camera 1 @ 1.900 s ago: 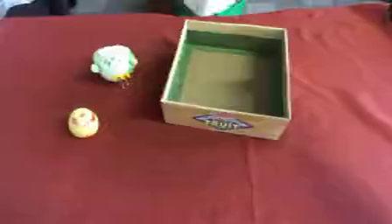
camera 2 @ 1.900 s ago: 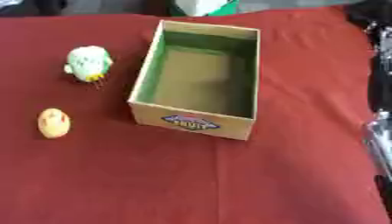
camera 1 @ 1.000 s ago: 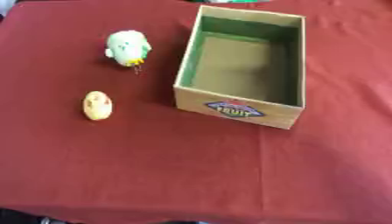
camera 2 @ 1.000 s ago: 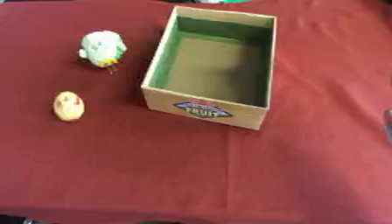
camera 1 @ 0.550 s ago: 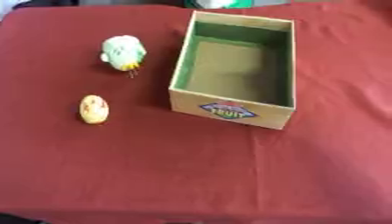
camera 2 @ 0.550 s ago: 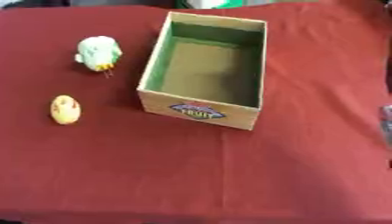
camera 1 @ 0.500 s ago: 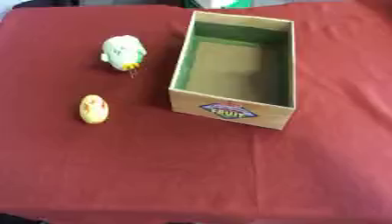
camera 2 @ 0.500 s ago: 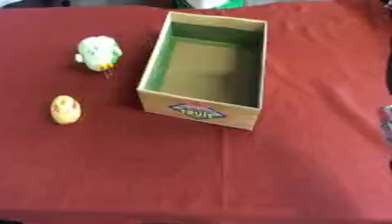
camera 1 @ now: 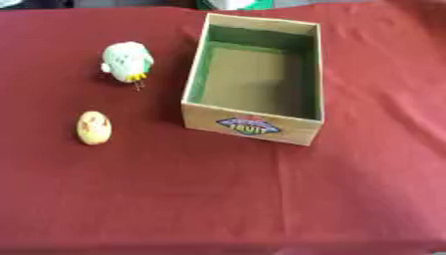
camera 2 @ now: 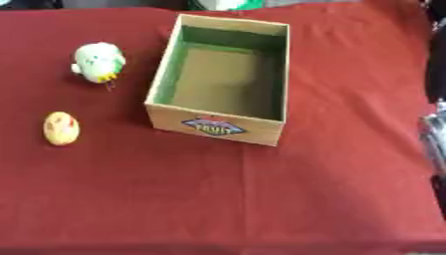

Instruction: Pick up objects on the table and place them in the box.

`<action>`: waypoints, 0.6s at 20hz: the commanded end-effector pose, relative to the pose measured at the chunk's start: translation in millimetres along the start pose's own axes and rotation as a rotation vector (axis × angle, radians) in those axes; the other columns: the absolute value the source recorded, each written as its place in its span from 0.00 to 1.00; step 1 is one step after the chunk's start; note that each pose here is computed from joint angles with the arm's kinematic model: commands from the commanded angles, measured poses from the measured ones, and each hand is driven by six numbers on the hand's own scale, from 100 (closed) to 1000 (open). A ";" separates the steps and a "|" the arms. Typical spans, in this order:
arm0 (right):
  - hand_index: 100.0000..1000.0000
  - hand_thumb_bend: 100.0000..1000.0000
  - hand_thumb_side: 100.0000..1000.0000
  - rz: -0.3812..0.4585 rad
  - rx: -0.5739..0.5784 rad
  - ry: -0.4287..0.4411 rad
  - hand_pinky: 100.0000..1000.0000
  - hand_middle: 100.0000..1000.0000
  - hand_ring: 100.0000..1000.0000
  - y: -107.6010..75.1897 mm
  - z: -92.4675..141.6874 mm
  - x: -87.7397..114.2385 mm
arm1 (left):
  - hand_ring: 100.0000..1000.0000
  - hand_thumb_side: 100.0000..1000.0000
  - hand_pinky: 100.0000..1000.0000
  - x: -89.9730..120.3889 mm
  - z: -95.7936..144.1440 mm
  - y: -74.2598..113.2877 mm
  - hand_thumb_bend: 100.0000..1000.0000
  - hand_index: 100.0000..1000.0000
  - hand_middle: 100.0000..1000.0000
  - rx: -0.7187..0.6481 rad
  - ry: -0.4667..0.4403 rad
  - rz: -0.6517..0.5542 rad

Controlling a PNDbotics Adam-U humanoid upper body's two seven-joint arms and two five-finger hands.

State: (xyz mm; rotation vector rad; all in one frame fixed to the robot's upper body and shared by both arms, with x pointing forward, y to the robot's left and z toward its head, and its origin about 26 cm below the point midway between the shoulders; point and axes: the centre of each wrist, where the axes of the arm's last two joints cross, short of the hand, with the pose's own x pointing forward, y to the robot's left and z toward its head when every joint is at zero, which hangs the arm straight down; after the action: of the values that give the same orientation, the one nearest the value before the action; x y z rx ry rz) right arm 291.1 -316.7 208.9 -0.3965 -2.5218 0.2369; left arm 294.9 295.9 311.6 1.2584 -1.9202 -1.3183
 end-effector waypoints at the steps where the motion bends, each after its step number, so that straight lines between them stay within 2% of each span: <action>1: 0.91 0.00 0.88 0.011 0.017 -0.032 0.78 0.62 0.75 -3.0 -5.8 6.7 | 0.68 1.00 0.69 3.5 -3.5 13.5 0.40 0.91 0.75 -0.069 -0.020 -0.090; 12: 0.90 0.00 0.88 0.005 0.024 -0.021 0.78 0.61 0.75 -0.2 -4.3 6.0 | 0.73 1.00 0.73 17.7 -10.3 2.9 0.48 0.95 0.78 -0.451 -0.024 -0.072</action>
State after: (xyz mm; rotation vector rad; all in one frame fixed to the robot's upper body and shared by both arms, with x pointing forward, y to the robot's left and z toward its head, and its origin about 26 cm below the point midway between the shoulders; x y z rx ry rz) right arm 291.4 -314.6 207.5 -0.3852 -2.5097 0.2505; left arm 297.9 274.6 306.6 1.0592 -1.5315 -1.6542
